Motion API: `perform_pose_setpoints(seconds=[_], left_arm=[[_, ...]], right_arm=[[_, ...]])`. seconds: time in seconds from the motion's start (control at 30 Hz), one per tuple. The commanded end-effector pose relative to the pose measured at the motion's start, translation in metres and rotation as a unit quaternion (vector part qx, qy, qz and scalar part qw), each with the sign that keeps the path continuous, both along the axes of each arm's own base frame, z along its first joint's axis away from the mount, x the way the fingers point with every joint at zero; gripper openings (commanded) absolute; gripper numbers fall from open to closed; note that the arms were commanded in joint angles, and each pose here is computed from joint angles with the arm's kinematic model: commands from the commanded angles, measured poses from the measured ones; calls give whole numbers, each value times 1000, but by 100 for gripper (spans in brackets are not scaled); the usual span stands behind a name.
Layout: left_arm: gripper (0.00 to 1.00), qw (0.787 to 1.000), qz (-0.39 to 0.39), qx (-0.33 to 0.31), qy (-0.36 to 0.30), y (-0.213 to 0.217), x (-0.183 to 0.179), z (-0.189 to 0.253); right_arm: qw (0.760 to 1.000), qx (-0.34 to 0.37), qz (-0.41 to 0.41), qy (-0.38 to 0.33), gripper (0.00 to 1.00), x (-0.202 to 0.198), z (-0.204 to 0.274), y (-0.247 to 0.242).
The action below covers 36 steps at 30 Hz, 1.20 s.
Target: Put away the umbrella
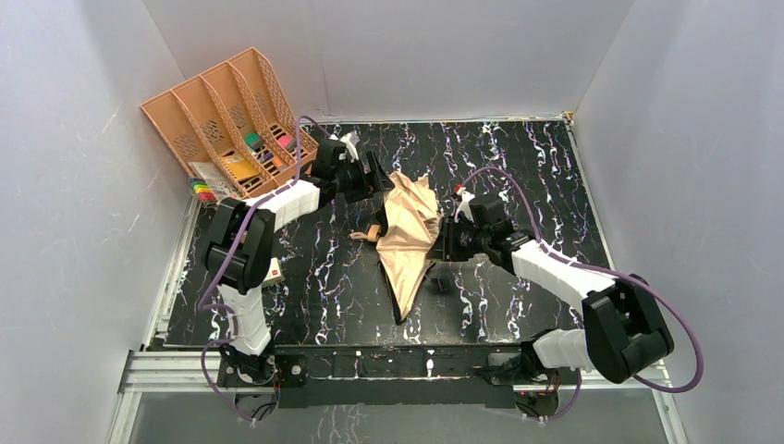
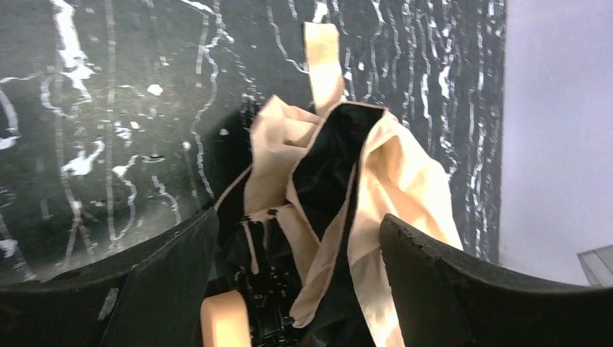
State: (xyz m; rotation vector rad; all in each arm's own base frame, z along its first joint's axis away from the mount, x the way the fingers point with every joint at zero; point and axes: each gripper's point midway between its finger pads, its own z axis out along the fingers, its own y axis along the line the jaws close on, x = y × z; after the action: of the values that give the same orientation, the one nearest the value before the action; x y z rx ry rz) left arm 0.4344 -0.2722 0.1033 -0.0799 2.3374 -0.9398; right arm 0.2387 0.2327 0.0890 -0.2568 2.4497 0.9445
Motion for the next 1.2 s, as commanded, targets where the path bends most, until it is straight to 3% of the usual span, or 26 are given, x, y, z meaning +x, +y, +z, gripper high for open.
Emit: perform_pose_setpoints(seconds=[0.0,0.53,0.77,0.83,1.0,1.07,1.17], left_arm=[[77,996,-44,-75,-26,-25,-1,45],[44,988,-74,-125,-58,-37,-4,81],[7,983,-94,-141,-65,-41,-9,100],[0,981,-99,-148,-78,-41,-14,116],[0,973,-142,-145,-112,-51,-82,159],[0,974,-149,-125,-117,-53,-139,154],[0,975,-152,-113,-115,-55,-172,146]], right_arm=[[1000,7,2,-14,37,-2,10,-1],[1000,9,3,-8,32,-5,7,-1],[1000,1,-9,-17,30,-4,12,-7],[999,-8,-19,-28,28,-2,19,-12],[993,-27,-60,-98,37,8,64,-31],[986,-34,-93,-131,39,13,91,-44],[981,-30,-117,-154,40,17,107,-50]])
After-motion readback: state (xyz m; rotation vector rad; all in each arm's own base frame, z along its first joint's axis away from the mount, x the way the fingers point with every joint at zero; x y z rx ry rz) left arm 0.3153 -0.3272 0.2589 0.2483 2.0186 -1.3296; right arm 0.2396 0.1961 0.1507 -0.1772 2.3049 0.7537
